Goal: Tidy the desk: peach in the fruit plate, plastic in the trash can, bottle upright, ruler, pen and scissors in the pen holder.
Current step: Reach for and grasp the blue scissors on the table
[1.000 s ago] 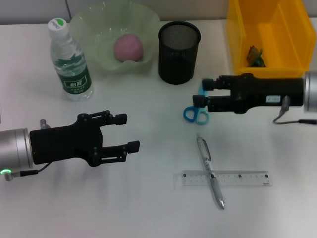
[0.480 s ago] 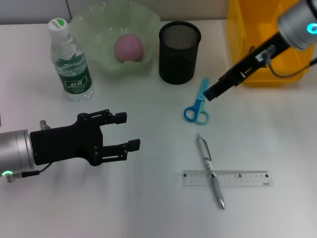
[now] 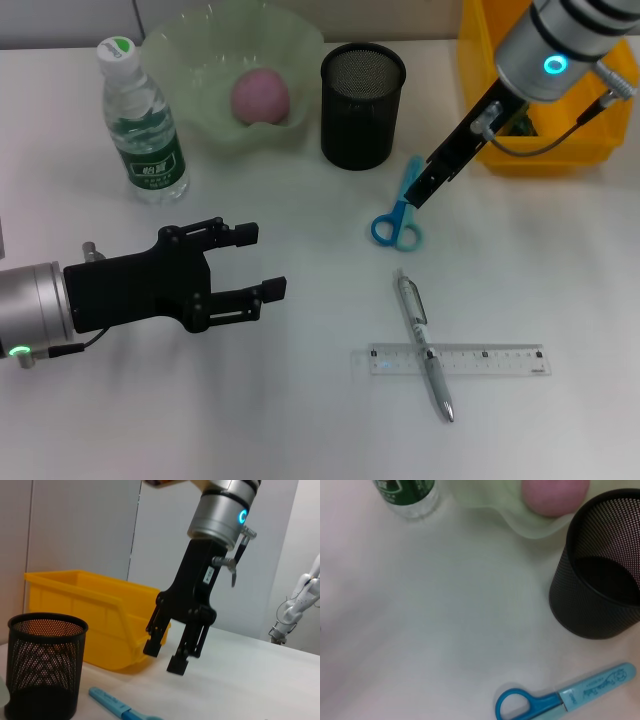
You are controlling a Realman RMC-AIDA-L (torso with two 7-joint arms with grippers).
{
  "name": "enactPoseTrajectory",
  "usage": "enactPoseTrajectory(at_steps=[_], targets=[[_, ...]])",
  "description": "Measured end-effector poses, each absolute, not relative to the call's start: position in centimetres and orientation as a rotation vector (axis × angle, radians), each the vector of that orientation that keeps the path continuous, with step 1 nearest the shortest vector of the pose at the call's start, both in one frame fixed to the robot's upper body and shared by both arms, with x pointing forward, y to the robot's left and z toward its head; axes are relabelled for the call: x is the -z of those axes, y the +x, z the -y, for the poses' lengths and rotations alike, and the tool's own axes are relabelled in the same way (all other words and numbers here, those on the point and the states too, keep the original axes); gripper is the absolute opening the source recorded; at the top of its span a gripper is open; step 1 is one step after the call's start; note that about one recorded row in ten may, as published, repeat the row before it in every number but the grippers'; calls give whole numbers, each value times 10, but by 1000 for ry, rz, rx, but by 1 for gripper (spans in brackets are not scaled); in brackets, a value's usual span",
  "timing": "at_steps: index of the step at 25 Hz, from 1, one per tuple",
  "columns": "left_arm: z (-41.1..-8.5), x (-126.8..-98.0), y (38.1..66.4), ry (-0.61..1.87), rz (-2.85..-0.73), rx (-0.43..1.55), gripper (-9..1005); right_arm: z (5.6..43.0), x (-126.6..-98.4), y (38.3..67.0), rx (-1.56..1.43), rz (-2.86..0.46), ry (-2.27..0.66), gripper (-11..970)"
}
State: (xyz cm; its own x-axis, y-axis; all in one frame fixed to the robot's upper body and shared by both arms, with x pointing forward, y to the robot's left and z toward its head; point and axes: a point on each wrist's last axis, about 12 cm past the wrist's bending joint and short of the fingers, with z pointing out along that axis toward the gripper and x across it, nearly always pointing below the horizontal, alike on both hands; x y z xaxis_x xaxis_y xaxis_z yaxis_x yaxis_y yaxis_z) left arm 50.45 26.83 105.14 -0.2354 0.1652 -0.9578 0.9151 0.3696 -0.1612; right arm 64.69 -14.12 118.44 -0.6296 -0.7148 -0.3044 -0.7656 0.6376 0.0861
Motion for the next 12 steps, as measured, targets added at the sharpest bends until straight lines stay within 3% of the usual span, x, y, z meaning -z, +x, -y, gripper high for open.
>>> enactPoseTrajectory(at_steps=[12], targets=[[-268,-1051,504,957,-1651,966,774,137,-1158,652,-297,-2619,-1135,717]])
